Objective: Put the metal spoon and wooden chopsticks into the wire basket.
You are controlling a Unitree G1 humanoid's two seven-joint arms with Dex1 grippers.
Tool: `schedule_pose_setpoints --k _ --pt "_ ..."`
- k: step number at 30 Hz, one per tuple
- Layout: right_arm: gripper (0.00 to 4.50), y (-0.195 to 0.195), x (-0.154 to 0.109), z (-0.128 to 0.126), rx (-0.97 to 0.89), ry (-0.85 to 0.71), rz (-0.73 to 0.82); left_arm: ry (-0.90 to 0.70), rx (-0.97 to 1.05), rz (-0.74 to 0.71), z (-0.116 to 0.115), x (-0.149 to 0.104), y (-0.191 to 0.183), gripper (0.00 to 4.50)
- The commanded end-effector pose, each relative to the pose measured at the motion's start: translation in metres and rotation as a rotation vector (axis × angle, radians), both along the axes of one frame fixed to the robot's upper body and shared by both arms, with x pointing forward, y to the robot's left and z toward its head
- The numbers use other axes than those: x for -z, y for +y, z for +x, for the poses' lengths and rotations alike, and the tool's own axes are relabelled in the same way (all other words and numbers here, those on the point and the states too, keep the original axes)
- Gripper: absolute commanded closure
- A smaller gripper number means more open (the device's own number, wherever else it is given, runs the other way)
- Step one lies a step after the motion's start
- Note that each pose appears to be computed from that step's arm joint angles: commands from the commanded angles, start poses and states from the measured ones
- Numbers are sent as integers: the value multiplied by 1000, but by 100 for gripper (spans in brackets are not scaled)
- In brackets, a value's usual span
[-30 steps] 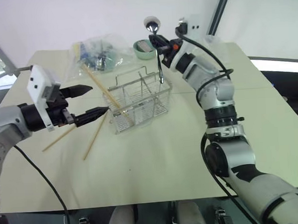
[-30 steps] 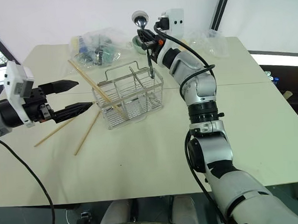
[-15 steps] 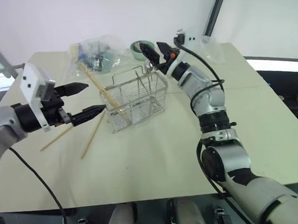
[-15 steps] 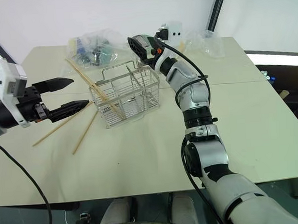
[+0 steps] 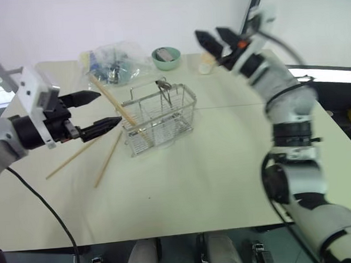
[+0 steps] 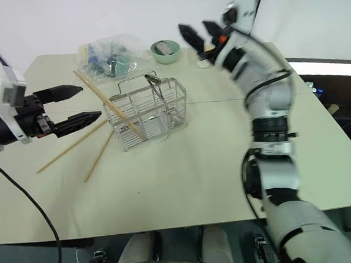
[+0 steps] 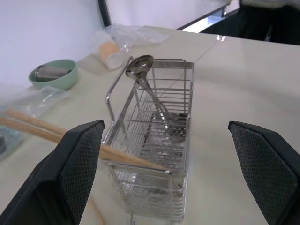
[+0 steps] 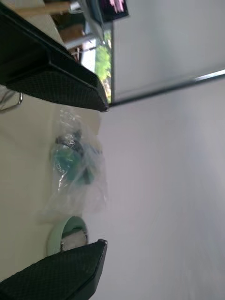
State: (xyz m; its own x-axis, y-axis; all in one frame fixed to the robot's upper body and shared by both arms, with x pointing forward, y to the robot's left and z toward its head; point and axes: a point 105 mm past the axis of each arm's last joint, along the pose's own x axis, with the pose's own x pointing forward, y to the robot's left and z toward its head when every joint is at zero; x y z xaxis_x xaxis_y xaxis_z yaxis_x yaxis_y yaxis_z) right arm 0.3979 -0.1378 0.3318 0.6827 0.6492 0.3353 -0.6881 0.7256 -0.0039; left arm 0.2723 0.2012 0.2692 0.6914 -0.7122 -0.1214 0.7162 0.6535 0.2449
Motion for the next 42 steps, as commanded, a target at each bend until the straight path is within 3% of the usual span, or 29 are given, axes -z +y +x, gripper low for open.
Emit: schedule_pose_setpoints --k 1,4,10,14,20,30,42 --pt "2 -5 -28 -48 -169 -144 -190 -47 -105 14 -3 -20 31 0" --pt "2 -10 -1 -80 -302 -102 -384 -1 -177 28 -6 -14 55 0" --pt "2 -12 50 -111 -430 26 -525 114 -208 72 -6 17 72 0" --pt "2 -9 87 -118 -398 88 -554 301 -256 176 3 81 78 0" --pt "2 -4 96 -125 -345 109 -494 429 -384 146 40 126 70 0" --pt "2 -5 102 -131 -264 144 -438 477 -383 36 82 124 34 0" --pt "2 -1 106 -129 -235 153 -410 569 -356 167 94 149 7 0"
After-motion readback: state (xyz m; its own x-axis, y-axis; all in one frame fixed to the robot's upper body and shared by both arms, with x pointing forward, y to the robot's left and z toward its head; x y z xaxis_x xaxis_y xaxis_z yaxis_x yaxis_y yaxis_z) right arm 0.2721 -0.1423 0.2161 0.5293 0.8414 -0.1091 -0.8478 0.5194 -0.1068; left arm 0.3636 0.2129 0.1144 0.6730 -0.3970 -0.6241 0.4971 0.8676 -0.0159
